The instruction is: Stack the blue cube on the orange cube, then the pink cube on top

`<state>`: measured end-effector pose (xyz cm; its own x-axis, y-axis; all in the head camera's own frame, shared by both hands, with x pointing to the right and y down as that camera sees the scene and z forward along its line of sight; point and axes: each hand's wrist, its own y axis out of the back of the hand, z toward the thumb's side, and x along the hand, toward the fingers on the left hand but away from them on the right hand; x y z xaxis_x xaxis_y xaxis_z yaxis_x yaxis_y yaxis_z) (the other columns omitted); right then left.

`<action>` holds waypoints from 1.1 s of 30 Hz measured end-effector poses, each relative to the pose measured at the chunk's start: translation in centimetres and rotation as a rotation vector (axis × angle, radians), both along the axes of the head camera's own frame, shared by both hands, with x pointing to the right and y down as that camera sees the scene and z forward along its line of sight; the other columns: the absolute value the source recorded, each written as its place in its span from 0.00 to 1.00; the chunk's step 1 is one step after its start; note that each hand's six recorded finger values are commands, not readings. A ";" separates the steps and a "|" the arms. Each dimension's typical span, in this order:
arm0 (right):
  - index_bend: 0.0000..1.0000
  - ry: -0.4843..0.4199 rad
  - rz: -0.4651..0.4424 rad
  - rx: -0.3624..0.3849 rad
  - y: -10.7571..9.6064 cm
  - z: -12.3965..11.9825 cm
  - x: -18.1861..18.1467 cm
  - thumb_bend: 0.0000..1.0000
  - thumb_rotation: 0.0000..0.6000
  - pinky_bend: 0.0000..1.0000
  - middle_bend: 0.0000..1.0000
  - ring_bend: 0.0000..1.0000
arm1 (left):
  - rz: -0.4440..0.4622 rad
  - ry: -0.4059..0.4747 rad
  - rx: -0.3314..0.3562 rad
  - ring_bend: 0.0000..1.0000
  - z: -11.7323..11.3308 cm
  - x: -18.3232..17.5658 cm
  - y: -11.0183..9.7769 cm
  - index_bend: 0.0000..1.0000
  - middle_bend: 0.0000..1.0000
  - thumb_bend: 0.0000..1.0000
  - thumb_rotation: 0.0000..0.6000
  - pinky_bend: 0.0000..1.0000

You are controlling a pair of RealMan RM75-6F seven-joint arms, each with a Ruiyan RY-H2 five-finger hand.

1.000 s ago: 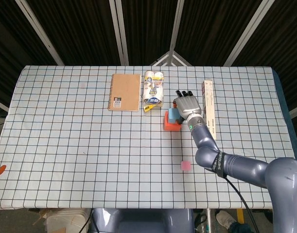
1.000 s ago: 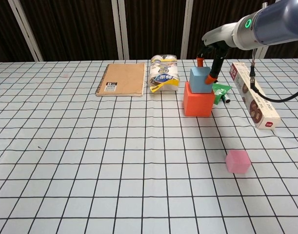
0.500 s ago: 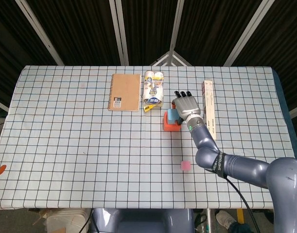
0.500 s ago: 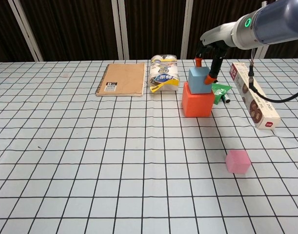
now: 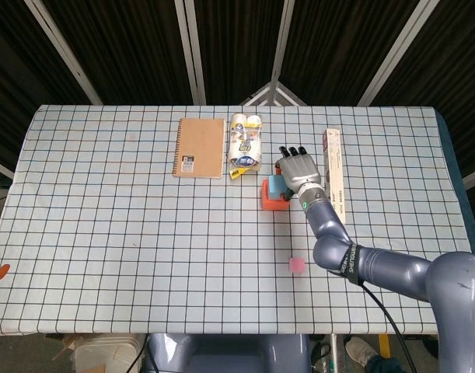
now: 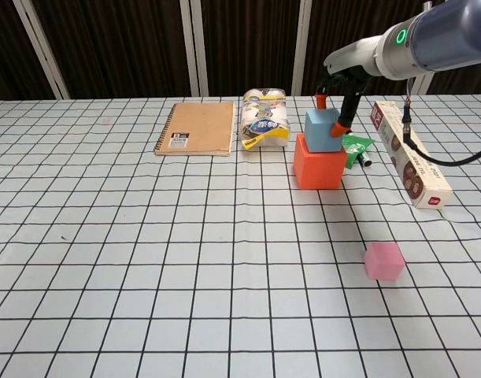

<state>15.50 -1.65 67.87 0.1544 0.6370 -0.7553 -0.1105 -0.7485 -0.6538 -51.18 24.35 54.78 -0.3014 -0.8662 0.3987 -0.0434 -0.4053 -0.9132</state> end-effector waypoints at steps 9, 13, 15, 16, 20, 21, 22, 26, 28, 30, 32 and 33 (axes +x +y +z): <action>0.37 -0.009 0.005 0.013 -0.2 0.0 0.0 0.31 1.00 0.00 0.00 0.00 | -0.002 -0.003 -0.002 0.00 0.0 0.0 0.0 0.07 0.00 0.13 1.00 0.00; 0.37 -0.011 0.007 0.014 -0.2 0.0 0.1 0.31 1.00 0.00 0.00 0.00 | -0.002 -0.003 -0.002 0.00 0.0 0.0 0.0 0.07 0.00 0.13 1.00 0.00; 0.37 -0.011 0.007 0.013 -0.2 0.1 0.1 0.31 1.00 0.00 0.00 0.00 | -0.002 -0.003 -0.003 0.00 0.1 0.0 0.0 0.07 0.00 0.13 1.00 0.00; 0.36 -0.010 0.005 0.012 -0.1 0.1 0.1 0.31 1.00 0.00 0.00 0.00 | -0.001 -0.003 -0.004 0.00 0.1 0.0 0.0 0.07 0.00 0.13 1.00 0.00; 0.30 -0.004 -0.008 0.002 0.1 0.2 0.2 0.31 1.00 0.00 0.00 0.00 | -0.003 -0.003 -0.002 0.00 0.0 0.0 0.0 0.07 0.00 0.13 1.00 0.00; 0.29 0.002 -0.016 -0.001 0.2 0.2 0.2 0.31 1.00 0.00 0.00 0.00 | -0.003 -0.003 -0.001 0.00 0.0 0.0 0.0 0.07 0.00 0.13 1.00 0.00; 0.28 0.006 -0.022 -0.005 0.2 0.1 0.2 0.30 1.00 0.00 0.00 0.00 | -0.004 -0.003 -0.001 0.00 0.0 0.0 0.0 0.07 0.00 0.13 1.00 0.00; 0.24 0.013 -0.033 -0.021 0.4 0.0 0.1 0.30 1.00 0.00 0.00 0.00 | -0.003 -0.003 -0.003 0.00 0.1 0.0 0.0 0.07 0.00 0.13 1.00 0.00; 0.21 0.015 -0.036 -0.022 0.5 -0.1 0.0 0.28 1.00 0.00 0.00 0.00 | -0.003 -0.002 -0.003 0.00 0.1 0.0 0.0 0.07 0.00 0.13 1.00 0.00; 0.19 0.014 -0.037 -0.022 0.5 -0.2 0.0 0.27 1.00 0.00 0.00 0.00 | -0.001 -0.002 -0.002 0.00 0.1 0.0 0.0 0.07 0.00 0.13 1.00 0.00; 0.17 0.015 -0.039 -0.024 0.6 -0.2 0.0 0.26 1.00 0.00 0.00 0.00 | -0.001 -0.002 -0.002 0.00 0.0 0.0 0.0 0.07 0.00 0.13 1.00 0.00; 0.16 0.016 -0.040 -0.026 0.6 -0.3 0.0 0.26 1.00 0.00 0.00 0.00 | -0.001 -0.002 -0.002 0.00 0.0 0.0 0.0 0.07 0.00 0.13 1.00 0.00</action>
<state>15.47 -1.02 67.62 0.1667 0.6106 -0.7742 -0.1510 -0.7601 -0.6320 -51.16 24.38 54.81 -0.3031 -0.8650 0.3999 -0.0421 -0.4070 -0.9124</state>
